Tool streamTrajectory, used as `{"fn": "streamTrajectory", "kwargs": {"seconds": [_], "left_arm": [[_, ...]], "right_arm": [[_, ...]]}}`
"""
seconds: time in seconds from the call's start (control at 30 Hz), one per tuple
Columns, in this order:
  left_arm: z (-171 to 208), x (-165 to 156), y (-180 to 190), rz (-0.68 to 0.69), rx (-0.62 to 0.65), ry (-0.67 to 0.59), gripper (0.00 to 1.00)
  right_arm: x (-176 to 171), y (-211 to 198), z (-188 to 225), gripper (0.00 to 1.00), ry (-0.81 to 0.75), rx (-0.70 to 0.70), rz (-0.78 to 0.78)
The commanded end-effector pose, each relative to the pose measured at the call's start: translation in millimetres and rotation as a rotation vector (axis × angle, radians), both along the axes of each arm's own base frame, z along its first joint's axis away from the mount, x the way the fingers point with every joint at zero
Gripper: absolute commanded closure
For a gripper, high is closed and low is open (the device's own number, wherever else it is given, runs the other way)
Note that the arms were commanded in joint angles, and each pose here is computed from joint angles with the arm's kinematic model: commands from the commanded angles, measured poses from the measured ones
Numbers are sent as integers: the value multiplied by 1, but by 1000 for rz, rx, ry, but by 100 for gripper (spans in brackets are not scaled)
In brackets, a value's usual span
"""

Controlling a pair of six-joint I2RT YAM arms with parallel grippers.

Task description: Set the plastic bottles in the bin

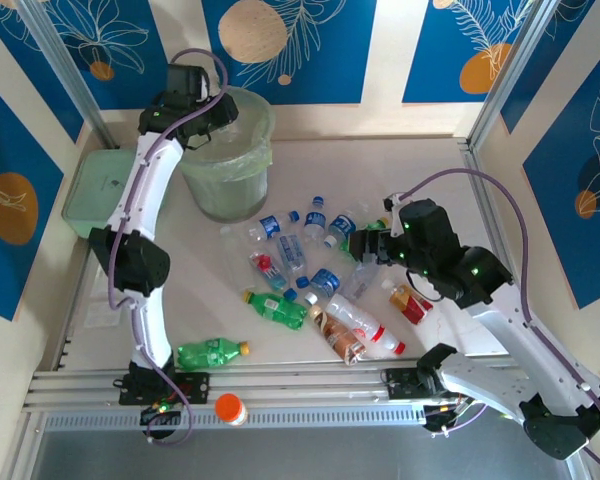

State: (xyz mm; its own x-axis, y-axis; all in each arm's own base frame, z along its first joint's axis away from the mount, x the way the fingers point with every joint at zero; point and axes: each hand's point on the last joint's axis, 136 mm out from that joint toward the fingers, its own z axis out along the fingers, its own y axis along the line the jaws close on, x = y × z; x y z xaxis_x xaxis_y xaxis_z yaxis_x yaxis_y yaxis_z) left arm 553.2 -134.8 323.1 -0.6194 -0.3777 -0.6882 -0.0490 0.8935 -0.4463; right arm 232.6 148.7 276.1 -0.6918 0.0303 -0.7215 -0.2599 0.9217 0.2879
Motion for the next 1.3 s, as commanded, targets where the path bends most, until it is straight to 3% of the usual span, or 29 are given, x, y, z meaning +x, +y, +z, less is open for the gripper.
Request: {"fn": "streamTrajectory", "kwargs": {"seconds": [0.0, 0.37, 0.63, 0.77, 1.07, 1.27], "left_arm": [[-13, 3, -9, -6, -105, 65, 66], [-69, 6, 0, 104, -104, 244, 60], [-80, 9, -7, 79, -122, 274, 37], [-77, 7, -6, 84, -120, 272, 30], [-63, 3, -10, 61, -145, 253, 23], [-20, -14, -14, 11, -150, 177, 24]], "right_arm": [[0, 4, 8, 13, 5, 8, 21], [9, 2, 2, 13, 7, -8, -9], [13, 4, 11, 13, -18, 9, -13], [12, 4, 14, 13, -25, 16, -12], [6, 0, 17, 13, -33, 31, -16], [1, 1, 17, 13, -35, 35, -4]]}}
